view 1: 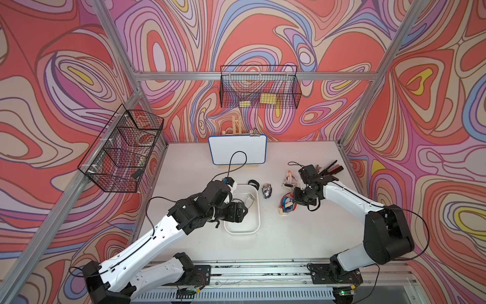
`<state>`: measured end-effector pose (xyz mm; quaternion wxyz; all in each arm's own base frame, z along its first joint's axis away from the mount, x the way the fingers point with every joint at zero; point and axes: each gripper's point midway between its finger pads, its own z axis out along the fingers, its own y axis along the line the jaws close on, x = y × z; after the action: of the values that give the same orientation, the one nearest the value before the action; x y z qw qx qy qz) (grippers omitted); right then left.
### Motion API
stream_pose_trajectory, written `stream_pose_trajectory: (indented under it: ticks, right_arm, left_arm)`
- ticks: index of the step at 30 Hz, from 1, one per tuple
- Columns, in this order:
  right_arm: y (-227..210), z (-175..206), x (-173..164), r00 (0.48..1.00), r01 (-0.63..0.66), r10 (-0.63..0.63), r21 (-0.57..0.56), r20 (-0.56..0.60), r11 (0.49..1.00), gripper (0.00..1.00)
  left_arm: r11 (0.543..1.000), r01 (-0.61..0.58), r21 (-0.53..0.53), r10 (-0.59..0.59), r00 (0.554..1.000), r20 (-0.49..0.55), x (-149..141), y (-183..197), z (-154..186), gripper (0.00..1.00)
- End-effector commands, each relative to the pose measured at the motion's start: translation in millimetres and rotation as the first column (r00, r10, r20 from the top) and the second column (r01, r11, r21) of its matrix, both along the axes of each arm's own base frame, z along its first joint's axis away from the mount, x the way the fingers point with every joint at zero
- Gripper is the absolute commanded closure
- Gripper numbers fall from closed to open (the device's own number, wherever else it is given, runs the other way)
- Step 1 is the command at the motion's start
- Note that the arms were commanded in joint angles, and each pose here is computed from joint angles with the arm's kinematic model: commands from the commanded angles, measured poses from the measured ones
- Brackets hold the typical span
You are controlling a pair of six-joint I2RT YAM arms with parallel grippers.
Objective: Put the watch into the storage box
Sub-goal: Pick up the watch at the center of the board, then place the watch in the storage box.
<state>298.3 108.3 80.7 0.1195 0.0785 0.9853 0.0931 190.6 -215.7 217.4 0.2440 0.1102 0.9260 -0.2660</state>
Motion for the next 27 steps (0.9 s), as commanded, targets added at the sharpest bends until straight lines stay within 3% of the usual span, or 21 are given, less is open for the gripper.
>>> stream_pose_trajectory:
  ticks: [1, 14, 27]
  right_arm:
    - [-6, 20, 8, 0.999, -0.001, 0.004, -0.048, 0.051, 0.999, 1.00]
    - [25, 63, 15, 0.990, -0.089, 0.084, 0.044, 0.110, 0.995, 1.00]
    - [189, 58, -24, 0.915, -0.400, 0.390, 0.108, 0.101, 0.910, 1.00]
  left_arm:
    - [1.000, 0.001, -0.001, -0.001, 1.000, 0.011, 0, 0, -1, 0.24]
    - [0.999, -0.029, 0.022, 0.028, 1.000, 0.013, 1, 7, -7, 0.25]
    - [0.978, -0.200, 0.065, 0.195, 0.978, 0.075, 4, 54, 3, 0.37]
